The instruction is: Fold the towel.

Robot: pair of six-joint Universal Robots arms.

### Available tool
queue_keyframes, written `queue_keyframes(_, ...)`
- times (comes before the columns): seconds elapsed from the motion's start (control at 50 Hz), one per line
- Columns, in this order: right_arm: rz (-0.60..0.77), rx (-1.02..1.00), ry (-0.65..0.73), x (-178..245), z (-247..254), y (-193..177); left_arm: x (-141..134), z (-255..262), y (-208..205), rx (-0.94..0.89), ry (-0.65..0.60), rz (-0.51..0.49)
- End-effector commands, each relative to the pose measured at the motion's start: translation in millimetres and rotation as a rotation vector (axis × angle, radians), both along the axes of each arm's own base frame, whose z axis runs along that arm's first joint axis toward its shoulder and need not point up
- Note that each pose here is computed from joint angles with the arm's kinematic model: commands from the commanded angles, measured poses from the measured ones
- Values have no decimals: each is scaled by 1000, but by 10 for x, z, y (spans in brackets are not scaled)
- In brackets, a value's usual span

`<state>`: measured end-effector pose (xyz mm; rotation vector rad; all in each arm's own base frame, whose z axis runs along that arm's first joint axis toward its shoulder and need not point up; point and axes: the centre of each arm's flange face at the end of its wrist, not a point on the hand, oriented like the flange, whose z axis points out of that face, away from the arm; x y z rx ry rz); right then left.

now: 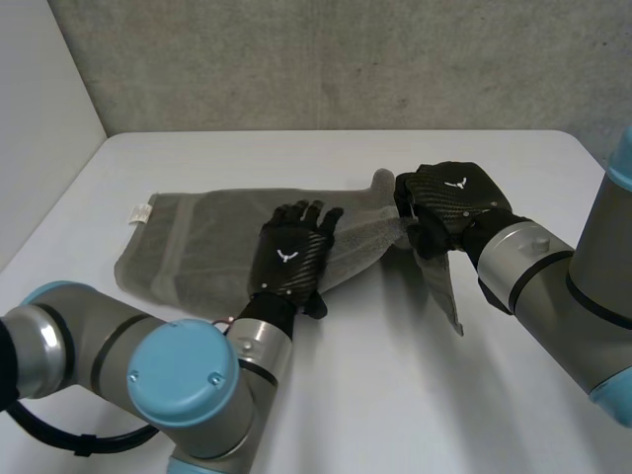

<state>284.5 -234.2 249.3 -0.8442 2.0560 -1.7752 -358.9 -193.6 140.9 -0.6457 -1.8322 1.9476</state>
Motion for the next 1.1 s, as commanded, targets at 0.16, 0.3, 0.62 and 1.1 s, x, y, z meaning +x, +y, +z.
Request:
queue_keyframes(0.16, 2, 4, -7, 6, 2, 4, -267, -83, -93, 9, 83, 60)
queue_keyframes(0.3, 1, 2, -15, 3, 31, 25, -242, -110, -268, -4, 107, 231)
queue_keyframes(0.62, -12, -16, -19, -36, 93, -9, 445, 23, -841, -42, 105, 678)
queue_keyframes(1.1, 1, -22, -11, -26, 96, -7, 1196, 90, -1239, -27, 14, 606)
